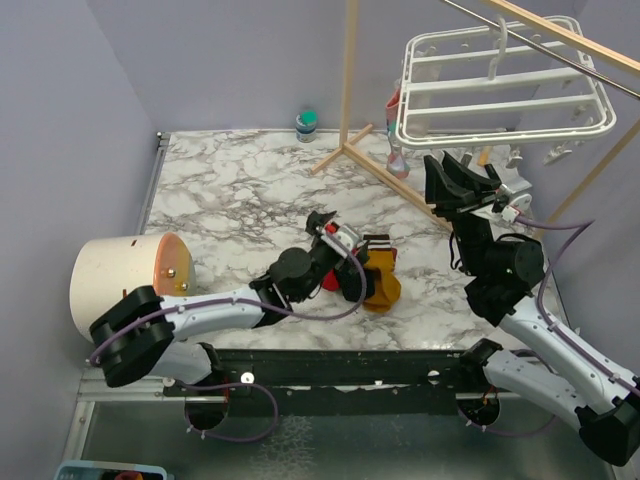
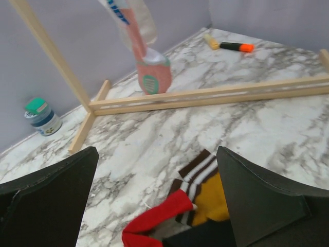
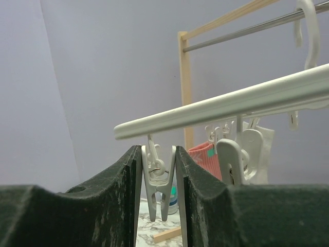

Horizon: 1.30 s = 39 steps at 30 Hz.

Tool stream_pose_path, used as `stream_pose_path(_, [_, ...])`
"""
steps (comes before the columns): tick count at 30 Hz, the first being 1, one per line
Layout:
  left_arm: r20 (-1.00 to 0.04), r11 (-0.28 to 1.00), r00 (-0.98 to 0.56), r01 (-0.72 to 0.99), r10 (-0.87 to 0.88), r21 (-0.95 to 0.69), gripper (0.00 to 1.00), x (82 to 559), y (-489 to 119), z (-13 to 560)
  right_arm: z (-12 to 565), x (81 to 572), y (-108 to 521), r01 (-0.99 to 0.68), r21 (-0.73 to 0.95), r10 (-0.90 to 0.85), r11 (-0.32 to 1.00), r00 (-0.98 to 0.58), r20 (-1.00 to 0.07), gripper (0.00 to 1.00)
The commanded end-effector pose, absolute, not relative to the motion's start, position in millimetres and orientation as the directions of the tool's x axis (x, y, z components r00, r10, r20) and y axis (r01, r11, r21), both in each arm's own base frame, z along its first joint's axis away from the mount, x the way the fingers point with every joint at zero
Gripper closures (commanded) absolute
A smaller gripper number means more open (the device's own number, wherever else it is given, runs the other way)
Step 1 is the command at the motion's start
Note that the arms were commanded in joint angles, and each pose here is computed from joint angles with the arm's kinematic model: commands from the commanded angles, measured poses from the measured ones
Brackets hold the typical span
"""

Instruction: Remove the socks clipped to the hanger

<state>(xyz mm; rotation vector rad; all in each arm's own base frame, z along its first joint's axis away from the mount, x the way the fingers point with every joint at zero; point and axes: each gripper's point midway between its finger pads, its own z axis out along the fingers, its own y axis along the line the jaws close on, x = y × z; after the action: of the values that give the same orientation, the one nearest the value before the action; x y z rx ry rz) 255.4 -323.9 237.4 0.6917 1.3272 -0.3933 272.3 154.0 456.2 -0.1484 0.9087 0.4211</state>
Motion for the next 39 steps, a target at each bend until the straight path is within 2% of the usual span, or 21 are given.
stream_pose_path(1, [-0.986,0.817,0.158,0.559,0.059,0.138,0.01,317.8,-327.7,240.7,446.7,272.5,148.3,-0.392,0.058,0.275,0.918,0.526,-0.805,0.64])
stream_pose_path(7, [-0.98,0.755,0.198,0.646,-0.027,0.11,0.01,351.5,-371.9,237.5,452.8,270.6,152.8,-0.418,0.055,0.292,0.907,0.527,-0.798,0.64])
stream_pose_path(14, [-0.96,0.63,0.264,0.762,-0.096,0.146,0.01,362.5,-428.3,245.5,456.4,269.3,156.4,-0.438,0.054,0.305,0.897,0.527,-0.793,0.64])
stream_pose_path(23, [-0.955,0.649,0.283,0.744,-0.094,0.156,0.01,412.0,-446.1,227.1,456.0,264.0,156.8,-0.461,0.062,0.327,0.886,0.524,-0.786,0.64])
stream_pose_path(32, [-0.96,0.76,0.27,0.638,-0.072,0.122,0.01,457.9,-435.6,205.5,455.9,262.5,155.6,-0.456,0.051,0.317,0.889,0.529,-0.787,0.64])
stream_pose_path(39, [-0.951,0.734,0.249,0.678,-0.183,0.036,0.01,473.5,-438.8,214.5,453.2,265.7,158.6,-0.456,0.045,0.309,0.889,0.524,-0.794,0.64])
